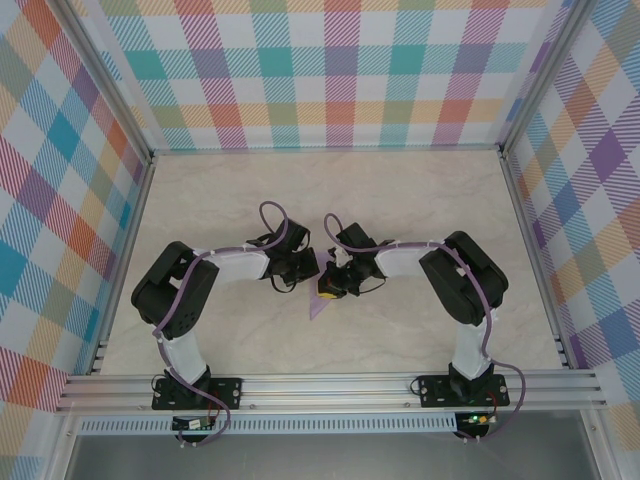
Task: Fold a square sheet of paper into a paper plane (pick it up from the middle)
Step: Third fold the triangle at the center of the table.
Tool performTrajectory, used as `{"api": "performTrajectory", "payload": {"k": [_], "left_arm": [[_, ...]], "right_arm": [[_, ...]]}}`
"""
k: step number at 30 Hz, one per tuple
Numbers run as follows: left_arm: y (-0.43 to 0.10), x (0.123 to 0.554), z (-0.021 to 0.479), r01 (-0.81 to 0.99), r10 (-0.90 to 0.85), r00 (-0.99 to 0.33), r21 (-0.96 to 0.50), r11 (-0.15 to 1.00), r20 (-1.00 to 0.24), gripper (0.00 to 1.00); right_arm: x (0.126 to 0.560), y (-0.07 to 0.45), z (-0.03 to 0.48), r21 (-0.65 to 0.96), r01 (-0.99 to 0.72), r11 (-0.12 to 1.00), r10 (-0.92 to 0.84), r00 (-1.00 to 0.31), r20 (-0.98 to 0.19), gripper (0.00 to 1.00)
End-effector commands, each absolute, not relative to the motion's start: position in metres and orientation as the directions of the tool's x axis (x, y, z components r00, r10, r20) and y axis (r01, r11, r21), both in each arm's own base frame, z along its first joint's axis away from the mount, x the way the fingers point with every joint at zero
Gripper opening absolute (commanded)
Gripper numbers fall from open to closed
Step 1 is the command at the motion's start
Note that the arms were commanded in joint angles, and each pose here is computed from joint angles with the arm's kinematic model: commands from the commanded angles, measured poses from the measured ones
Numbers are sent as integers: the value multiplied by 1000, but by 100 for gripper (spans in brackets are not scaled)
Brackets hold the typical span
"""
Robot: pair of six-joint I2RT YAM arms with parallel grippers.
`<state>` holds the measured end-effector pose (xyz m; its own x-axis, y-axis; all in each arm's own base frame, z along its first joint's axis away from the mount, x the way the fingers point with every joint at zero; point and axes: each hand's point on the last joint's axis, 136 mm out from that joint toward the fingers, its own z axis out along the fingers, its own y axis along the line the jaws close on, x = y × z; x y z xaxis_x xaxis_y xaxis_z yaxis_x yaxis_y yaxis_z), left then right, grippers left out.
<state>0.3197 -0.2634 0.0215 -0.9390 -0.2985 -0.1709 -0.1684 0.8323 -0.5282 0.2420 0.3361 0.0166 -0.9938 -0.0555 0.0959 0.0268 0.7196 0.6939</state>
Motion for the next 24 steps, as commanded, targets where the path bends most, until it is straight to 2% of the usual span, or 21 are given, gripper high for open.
{"api": "performTrajectory", "payload": {"k": [1,7,11,24], "left_arm": [[-254,317,23,-187,-300,-941,-495,849,-159,5],[-227,322,54,-221,-355,-900,-440,870,-251,10],[-206,312,61,-260,-379,-886,-392,882,-267,12],[-215,268,89,-198,-410,-885,-620,759,-220,12]], "right_arm": [[242,336,7,675,12,737,-71,-993,94,3],[240,332,4,659,17,752,-65,-993,100,15],[239,331,6,659,21,752,-59,-993,100,23],[244,333,24,677,1,736,-53,-997,59,39]]}}
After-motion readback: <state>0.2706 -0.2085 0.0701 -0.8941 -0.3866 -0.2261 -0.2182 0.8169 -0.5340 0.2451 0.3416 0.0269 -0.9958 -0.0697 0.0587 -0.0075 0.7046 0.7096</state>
